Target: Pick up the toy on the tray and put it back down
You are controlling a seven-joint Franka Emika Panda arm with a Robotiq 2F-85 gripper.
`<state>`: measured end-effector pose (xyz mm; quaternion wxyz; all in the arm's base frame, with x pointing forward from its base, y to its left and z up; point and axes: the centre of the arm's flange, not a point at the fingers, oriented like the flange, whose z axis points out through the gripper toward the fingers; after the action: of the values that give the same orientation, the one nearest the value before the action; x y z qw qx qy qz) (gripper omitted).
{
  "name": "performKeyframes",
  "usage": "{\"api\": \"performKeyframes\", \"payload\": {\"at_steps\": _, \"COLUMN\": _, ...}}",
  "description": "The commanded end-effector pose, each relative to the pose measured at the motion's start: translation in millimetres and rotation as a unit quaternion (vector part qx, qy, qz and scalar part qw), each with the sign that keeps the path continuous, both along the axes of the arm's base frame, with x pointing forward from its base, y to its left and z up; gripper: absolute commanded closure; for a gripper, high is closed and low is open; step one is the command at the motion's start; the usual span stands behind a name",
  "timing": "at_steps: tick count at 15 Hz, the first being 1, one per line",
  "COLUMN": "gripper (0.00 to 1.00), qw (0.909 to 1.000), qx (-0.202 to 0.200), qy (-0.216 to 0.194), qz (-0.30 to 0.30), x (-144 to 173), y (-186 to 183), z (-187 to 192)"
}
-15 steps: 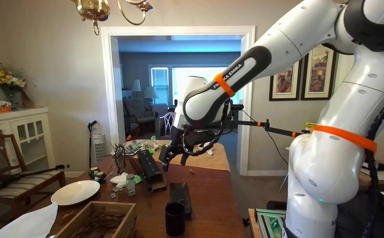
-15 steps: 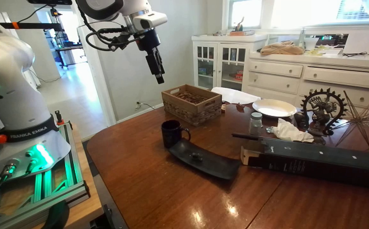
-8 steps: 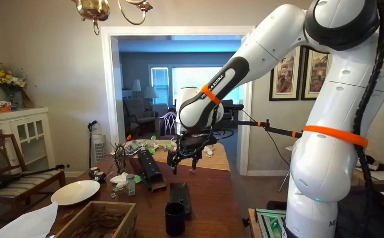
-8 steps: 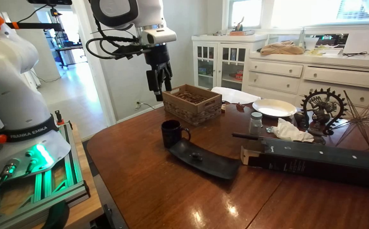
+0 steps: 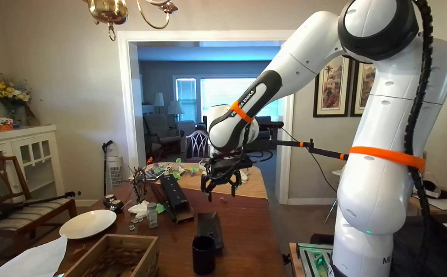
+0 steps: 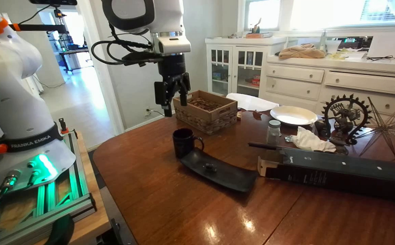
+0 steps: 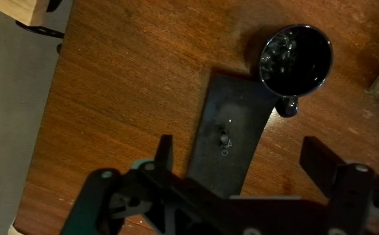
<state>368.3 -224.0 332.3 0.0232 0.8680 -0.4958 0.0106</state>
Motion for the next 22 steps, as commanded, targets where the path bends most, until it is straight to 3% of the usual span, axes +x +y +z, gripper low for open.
{"api": "performKeyframes", "payload": {"at_steps": 1, "gripper": 0.00, "qw": 1.0000, "qx": 0.000, "qy": 0.000, "qz": -0.001, "x": 0, "y": 0, "z": 0}}
{"api": "performKeyframes", "payload": {"at_steps": 3, "gripper": 0.00, "qw": 0.9979, "qx": -0.025, "qy": 0.028, "qz": -0.052, "x": 7, "y": 3, "z": -5}}
{"api": "performKeyframes", "payload": {"at_steps": 5, "gripper": 0.00, "qw": 0.9930, "qx": -0.043, "qy": 0.020, "qz": -0.108, "x": 17, "y": -3, "z": -14}}
{"api": "performKeyframes", "payload": {"at_steps": 9, "gripper": 0.00, "qw": 0.9748, "qx": -0.072, "qy": 0.046, "qz": -0.206, "x": 38, "y": -16, "z": -48}}
{"api": "performKeyframes", "payload": {"at_steps": 17, "gripper": 0.00, "qw": 0.9852, "qx": 0.010, "qy": 0.064, "qz": -0.159, "x": 51, "y": -56, "z": -112}}
{"api": "performKeyframes", "payload": {"at_steps": 22, "gripper": 0.00, "qw": 0.9920, "qx": 0.025, "qy": 0.053, "qz": -0.111, "x": 52, "y": -67, "z": -126}}
